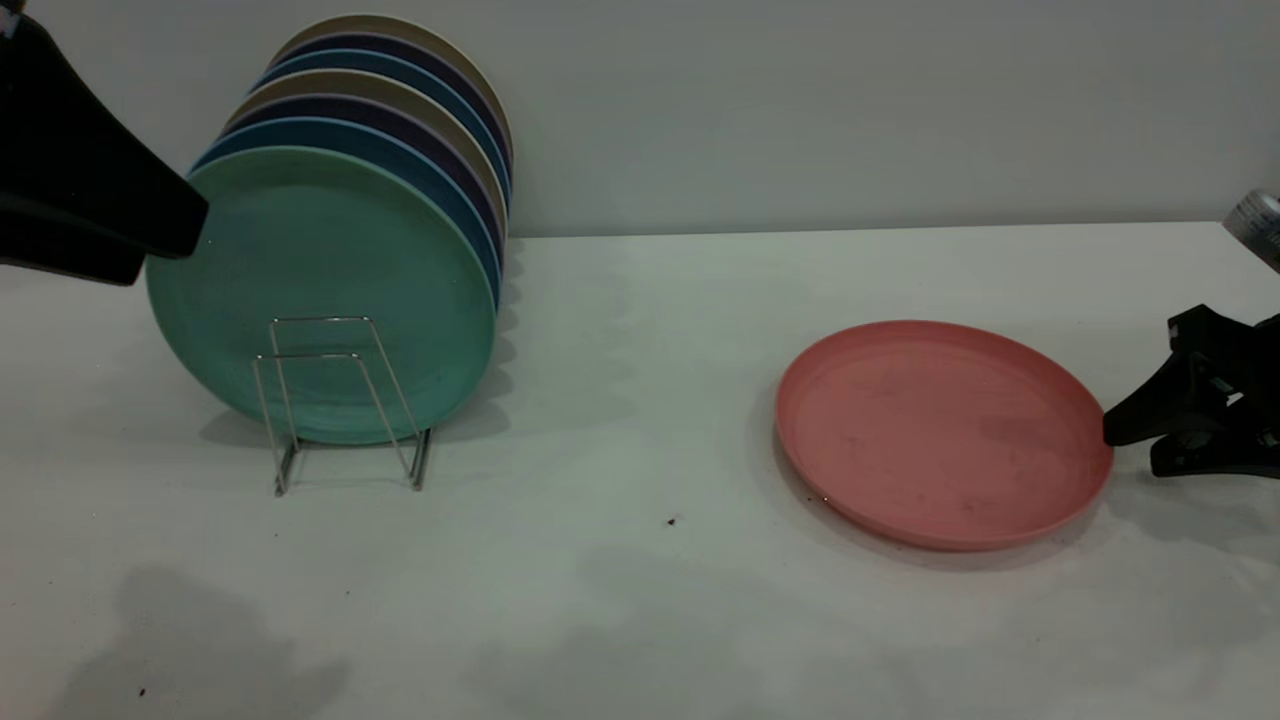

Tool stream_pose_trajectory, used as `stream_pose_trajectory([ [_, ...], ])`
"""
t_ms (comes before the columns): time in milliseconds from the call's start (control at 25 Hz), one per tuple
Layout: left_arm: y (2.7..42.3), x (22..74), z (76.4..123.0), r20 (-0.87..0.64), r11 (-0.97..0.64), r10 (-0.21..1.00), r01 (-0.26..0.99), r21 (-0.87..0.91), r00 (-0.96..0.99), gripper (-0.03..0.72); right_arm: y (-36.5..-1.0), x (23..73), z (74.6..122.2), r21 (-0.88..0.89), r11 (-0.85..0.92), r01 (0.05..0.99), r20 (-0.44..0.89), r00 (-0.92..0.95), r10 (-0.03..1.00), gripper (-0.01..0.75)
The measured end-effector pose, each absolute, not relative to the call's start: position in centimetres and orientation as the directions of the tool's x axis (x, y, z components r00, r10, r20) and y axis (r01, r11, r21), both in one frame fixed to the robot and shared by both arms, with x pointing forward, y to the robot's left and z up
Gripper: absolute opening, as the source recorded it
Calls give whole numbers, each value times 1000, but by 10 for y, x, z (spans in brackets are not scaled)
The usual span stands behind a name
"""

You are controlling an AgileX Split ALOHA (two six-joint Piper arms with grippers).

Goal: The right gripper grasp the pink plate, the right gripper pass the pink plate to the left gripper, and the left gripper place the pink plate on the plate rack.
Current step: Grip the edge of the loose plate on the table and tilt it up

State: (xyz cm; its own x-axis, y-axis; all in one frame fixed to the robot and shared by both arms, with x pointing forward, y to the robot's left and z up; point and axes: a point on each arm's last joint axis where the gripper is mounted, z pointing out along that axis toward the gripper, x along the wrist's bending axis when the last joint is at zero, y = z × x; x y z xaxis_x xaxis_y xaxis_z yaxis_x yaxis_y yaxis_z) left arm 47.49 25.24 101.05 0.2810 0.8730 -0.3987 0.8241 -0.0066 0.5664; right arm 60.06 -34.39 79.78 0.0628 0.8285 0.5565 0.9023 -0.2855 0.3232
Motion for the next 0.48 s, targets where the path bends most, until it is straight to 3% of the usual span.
stream_pose_trajectory([
  [480, 252, 475, 1011, -398, -6, 873, 824, 567, 281, 404, -325, 608, 789, 337, -267, 903, 560, 36, 827, 426],
])
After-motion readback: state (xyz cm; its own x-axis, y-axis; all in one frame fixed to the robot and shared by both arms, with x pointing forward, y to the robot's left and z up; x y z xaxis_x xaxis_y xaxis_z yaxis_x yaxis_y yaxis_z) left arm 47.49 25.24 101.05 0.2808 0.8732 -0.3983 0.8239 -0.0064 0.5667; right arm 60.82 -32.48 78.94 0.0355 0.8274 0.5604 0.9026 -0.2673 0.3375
